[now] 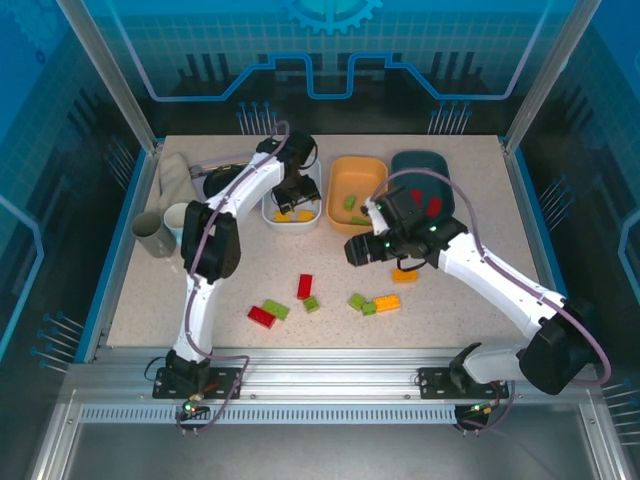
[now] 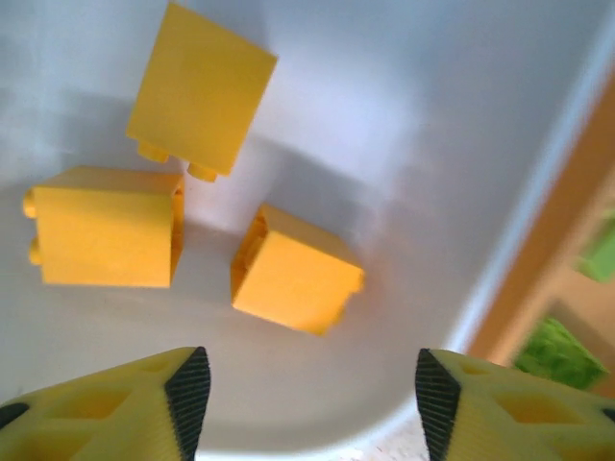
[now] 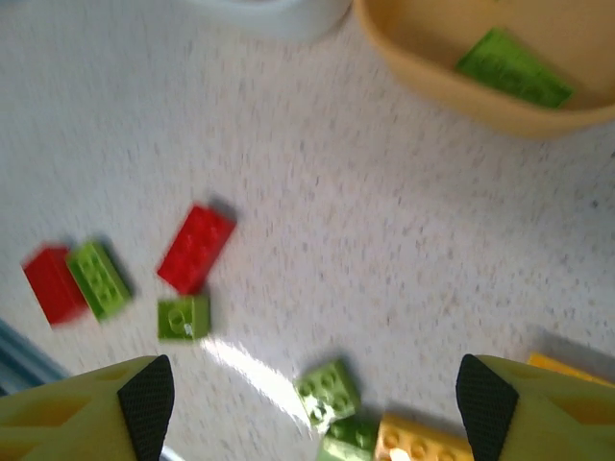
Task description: Sort the legos into containers by color
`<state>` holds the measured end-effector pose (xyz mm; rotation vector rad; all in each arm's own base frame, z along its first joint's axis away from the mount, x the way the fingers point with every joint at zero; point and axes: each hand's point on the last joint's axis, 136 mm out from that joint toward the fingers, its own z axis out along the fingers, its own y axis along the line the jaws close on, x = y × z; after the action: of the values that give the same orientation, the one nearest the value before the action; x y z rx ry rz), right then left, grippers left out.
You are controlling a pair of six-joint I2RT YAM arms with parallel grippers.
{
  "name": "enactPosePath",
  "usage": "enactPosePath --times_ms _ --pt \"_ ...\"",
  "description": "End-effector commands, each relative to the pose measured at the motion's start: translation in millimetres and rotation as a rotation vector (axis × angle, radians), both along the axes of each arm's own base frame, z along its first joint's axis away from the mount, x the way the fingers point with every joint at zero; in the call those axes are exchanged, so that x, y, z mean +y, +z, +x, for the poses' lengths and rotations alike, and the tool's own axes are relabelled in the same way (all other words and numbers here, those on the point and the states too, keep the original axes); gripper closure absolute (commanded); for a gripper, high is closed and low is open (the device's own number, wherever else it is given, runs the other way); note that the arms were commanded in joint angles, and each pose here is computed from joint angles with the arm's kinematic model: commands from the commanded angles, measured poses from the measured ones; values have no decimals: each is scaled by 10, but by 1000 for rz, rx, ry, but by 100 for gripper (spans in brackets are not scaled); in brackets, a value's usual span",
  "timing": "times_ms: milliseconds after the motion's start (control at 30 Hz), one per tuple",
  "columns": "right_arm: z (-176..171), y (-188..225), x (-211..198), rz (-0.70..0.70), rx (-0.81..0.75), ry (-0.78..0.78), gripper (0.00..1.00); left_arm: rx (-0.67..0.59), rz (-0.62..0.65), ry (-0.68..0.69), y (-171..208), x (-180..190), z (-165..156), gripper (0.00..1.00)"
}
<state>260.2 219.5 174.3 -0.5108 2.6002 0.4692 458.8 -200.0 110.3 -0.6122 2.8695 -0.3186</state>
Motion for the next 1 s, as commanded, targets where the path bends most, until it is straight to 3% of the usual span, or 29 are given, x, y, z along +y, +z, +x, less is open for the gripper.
enactPosePath --times_ms 0,100,200,400,533,733,967 --pt "-369 -300 -81 -209 87 160 20 -131 -64 -5 739 -28 -263 34" --pt "-543 -539 5 -310 125 269 20 -210 -147 15 996 6 -546 29" --pt "-618 -769 54 -388 184 320 20 -275 -243 -8 1110 22 -916 3" --pt "-602 -1065 151 -473 264 374 21 -281 -317 -79 1014 47 -1717 1" --pt "-601 -1211 200 -493 308 388 27 -277 -330 -47 874 185 -2096 1" --pt "-564 -1407 141 -570 339 386 34 -293 -323 -4 806 367 -2350 1" --pt "-514 -1549 110 -615 337 379 45 -324 -316 -1 883 406 -2364 1"
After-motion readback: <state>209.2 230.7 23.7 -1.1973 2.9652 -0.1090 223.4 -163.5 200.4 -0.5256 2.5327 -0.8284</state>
